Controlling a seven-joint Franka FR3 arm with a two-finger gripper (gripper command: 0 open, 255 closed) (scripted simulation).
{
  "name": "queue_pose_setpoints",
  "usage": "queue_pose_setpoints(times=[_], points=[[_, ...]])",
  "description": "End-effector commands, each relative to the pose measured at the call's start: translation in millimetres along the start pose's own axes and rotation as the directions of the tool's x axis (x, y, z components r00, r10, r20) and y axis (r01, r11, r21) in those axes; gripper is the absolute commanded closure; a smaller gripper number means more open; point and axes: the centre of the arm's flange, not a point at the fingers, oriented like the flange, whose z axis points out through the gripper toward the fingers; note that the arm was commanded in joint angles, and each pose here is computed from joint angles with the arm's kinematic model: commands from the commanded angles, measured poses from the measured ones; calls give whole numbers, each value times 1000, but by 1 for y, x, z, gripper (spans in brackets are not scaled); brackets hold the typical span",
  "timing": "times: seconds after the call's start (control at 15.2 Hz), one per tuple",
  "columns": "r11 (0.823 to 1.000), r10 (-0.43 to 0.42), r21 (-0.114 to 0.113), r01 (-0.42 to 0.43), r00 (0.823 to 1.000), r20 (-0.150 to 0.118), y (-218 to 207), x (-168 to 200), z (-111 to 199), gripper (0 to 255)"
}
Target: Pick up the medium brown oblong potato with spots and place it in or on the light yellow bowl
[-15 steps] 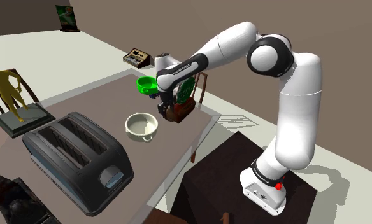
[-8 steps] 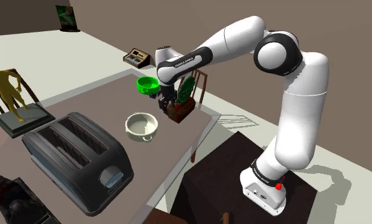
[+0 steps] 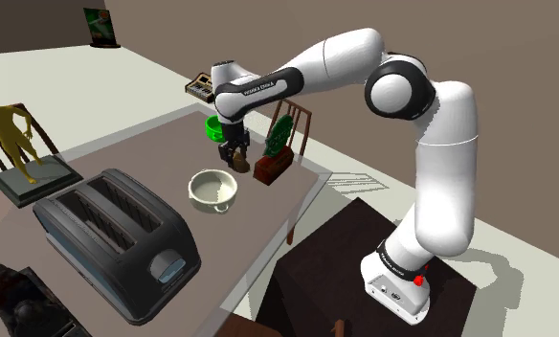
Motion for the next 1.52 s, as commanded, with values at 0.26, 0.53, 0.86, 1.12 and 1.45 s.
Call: queue_pose_setpoints(times=[0.26, 0.53, 0.86, 1.12, 1.45], points=[[1000, 1, 0, -1, 1000, 0, -58, 50, -15, 255], [1000, 1, 0, -1, 1000, 0, -62, 57, -1, 255], [1000, 1, 0, -1, 1000, 0, -62, 63, 25, 255], [1000, 1, 0, -1, 1000, 0, -62, 68, 46, 255], [1000, 1, 0, -1, 1000, 0, -63, 71, 56, 255]])
